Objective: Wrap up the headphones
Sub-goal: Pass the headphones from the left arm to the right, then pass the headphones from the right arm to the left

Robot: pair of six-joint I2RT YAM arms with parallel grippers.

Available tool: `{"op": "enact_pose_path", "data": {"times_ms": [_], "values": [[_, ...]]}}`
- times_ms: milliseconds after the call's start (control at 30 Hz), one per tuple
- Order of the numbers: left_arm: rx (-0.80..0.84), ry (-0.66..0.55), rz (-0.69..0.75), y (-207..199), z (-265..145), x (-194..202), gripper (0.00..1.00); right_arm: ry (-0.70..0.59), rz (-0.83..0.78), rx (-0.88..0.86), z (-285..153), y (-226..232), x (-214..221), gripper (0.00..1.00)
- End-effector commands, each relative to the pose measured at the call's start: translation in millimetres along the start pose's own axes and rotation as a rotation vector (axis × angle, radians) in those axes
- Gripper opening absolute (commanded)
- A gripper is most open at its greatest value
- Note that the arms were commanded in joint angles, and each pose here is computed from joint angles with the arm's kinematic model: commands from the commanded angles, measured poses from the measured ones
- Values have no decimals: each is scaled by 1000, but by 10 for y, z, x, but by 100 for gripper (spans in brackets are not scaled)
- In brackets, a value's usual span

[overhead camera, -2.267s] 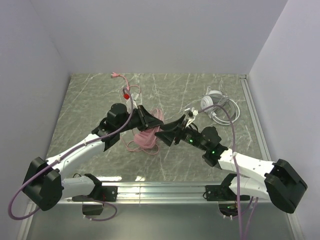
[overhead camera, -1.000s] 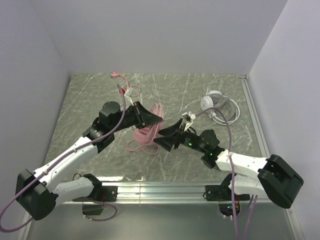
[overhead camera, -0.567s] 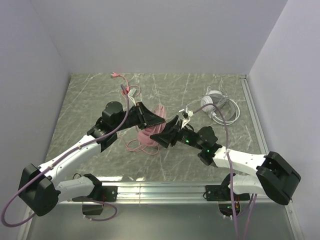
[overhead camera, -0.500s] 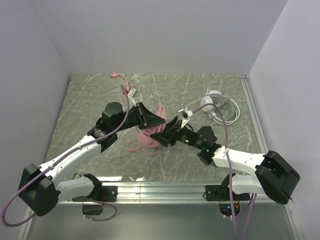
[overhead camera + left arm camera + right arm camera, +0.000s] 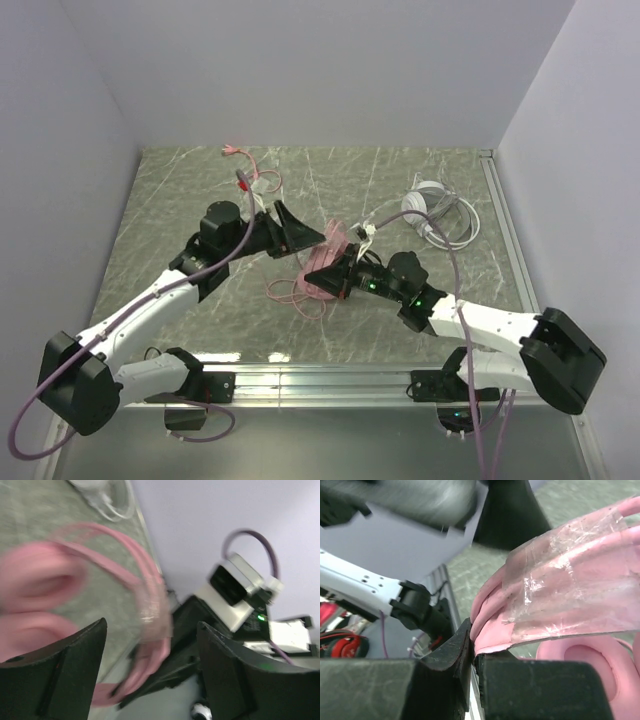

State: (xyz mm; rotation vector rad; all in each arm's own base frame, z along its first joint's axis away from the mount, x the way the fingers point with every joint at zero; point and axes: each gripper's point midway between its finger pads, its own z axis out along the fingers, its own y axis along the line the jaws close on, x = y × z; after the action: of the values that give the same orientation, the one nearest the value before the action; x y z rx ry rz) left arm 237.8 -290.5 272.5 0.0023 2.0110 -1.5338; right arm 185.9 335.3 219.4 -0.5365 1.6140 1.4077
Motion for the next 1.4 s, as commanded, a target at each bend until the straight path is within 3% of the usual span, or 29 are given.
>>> {"op": "enact_pose_path", "data": {"times_ms": [0,167,433,600,800,967,1367], "values": [[-91,-82,85,121,-218,-303,80,-121,-118,-10,-118,245,-479,0],[-150,-93,105,280,-382,-359,99,-37,-121,136,-307,88,-398,0],[-345,-173,163,458,-675,-513,99,129,-137,427,-580,-274,-328,0],[-402,-216,186,467,-785,-589,99,83,-119,639,-858,-536,-619,0],[-563,-254,187,802,-863,-669,99,-46,-58,668,-1121,-634,-1131,0],[-719,-245,141,1285,-844,-638,99,111,-35,701,-1029,-738,-1013,0],[-739,-67,-67,2232,-177,-206,98,97,-66,572,-873,-470,-1160,0]]}}
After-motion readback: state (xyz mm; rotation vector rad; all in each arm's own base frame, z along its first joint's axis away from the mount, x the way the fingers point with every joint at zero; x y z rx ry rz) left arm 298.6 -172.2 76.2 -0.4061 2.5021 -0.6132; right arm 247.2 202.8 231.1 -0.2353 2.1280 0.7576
